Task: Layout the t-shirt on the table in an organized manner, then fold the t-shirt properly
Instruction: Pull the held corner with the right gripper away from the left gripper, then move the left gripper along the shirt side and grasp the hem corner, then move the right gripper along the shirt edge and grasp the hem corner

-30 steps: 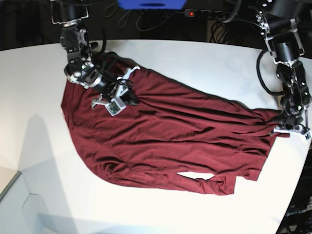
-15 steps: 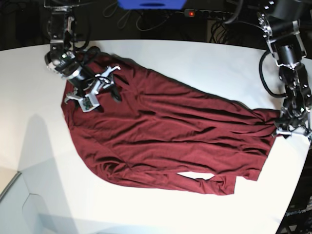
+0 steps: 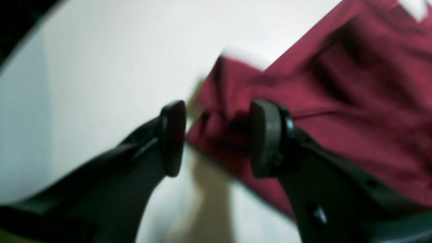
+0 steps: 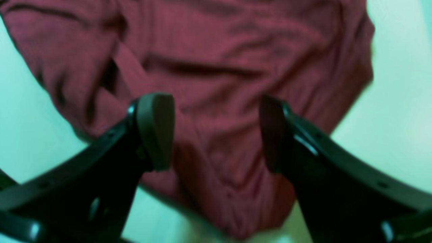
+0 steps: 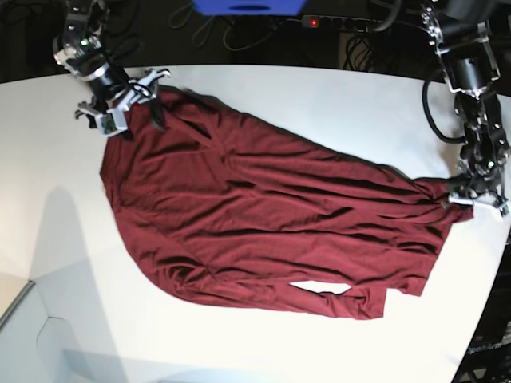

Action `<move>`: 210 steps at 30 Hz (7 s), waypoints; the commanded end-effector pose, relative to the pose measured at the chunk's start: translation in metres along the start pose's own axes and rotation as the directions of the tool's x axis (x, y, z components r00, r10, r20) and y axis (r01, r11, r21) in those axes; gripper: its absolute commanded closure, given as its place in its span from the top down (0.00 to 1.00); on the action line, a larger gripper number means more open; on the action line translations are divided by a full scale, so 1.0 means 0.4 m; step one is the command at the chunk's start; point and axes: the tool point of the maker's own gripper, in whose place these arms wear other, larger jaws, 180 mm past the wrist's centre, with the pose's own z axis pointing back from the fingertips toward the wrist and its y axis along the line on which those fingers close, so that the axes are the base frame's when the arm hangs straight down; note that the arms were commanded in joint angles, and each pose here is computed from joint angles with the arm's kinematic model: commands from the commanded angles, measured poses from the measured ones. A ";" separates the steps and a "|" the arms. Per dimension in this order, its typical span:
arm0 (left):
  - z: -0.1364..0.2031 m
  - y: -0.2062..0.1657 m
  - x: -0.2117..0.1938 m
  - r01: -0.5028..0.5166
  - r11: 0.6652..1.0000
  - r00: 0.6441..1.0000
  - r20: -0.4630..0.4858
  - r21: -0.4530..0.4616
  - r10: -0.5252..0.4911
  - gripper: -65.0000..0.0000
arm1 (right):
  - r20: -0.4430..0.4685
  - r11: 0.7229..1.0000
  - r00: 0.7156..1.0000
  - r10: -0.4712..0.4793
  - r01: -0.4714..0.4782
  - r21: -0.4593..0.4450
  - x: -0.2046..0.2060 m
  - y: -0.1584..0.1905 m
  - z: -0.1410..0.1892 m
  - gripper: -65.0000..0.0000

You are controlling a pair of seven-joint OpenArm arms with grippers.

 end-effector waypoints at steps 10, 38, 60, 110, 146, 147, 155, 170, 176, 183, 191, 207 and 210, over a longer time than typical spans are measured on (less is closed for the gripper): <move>-0.036 -0.008 0.031 0.099 0.995 0.989 0.111 0.009 -0.100 0.46 | -0.082 0.996 0.993 -0.090 0.090 0.001 -0.116 -0.016 -0.005 0.61; 0.057 0.026 -0.040 0.250 0.968 0.960 0.132 -0.016 -0.246 0.37 | -0.131 0.995 0.991 -0.026 0.012 -0.100 -0.126 -0.226 0.006 0.61; 0.198 0.197 0.005 0.273 0.958 0.938 0.197 0.090 -0.286 0.37 | -0.177 0.995 0.984 0.015 -0.032 -0.094 -0.157 -0.216 0.066 0.61; -0.108 -0.335 0.198 0.111 0.984 0.970 0.229 -0.136 -0.078 0.49 | 0.118 0.933 0.991 0.060 -0.014 -0.359 0.119 -0.357 0.122 0.61; -0.130 -0.248 0.089 0.151 0.985 0.980 0.139 -0.078 -0.140 0.48 | 0.146 0.932 0.986 0.080 -0.022 -0.362 0.157 -0.372 0.109 0.61; -0.134 -0.237 0.073 0.150 0.986 0.983 0.121 -0.070 -0.141 0.48 | 0.148 0.932 0.986 0.082 -0.023 -0.363 0.160 -0.372 0.109 0.61; -0.133 -0.229 0.091 0.151 0.987 0.971 0.195 -0.058 -0.137 0.00 | 0.221 0.929 0.970 0.106 -0.017 -0.369 0.240 -0.387 0.084 0.61; -0.132 -0.235 0.092 0.151 0.986 0.973 0.184 -0.064 -0.137 0.00 | 0.246 0.998 0.969 -0.023 0.037 -0.050 0.371 -0.262 -0.288 0.61; -0.132 -0.235 0.091 0.152 0.986 0.973 0.183 -0.064 -0.139 0.00 | 0.101 0.999 0.994 -0.043 0.044 -0.011 0.368 -0.277 -0.425 0.60; -0.132 -0.237 0.089 0.152 0.986 0.974 0.182 -0.065 -0.138 0.00 | 0.212 0.999 0.976 -0.053 0.051 0.016 0.445 -0.270 -0.449 0.61; -0.134 -0.229 0.074 0.154 0.986 0.975 0.170 -0.060 -0.142 0.00 | 0.215 0.995 0.975 -0.056 0.072 -0.066 0.427 -0.318 -0.440 0.60; -0.132 -0.227 0.035 0.160 0.985 0.977 0.153 -0.064 -0.148 0.00 | 0.062 0.976 0.986 -0.153 0.160 -0.146 0.262 -0.353 -0.467 0.42; -0.132 -0.227 0.035 0.160 0.985 0.977 0.153 -0.064 -0.148 0.00 | 0.039 0.988 0.993 -0.110 0.114 -0.102 0.261 -0.319 -0.478 0.14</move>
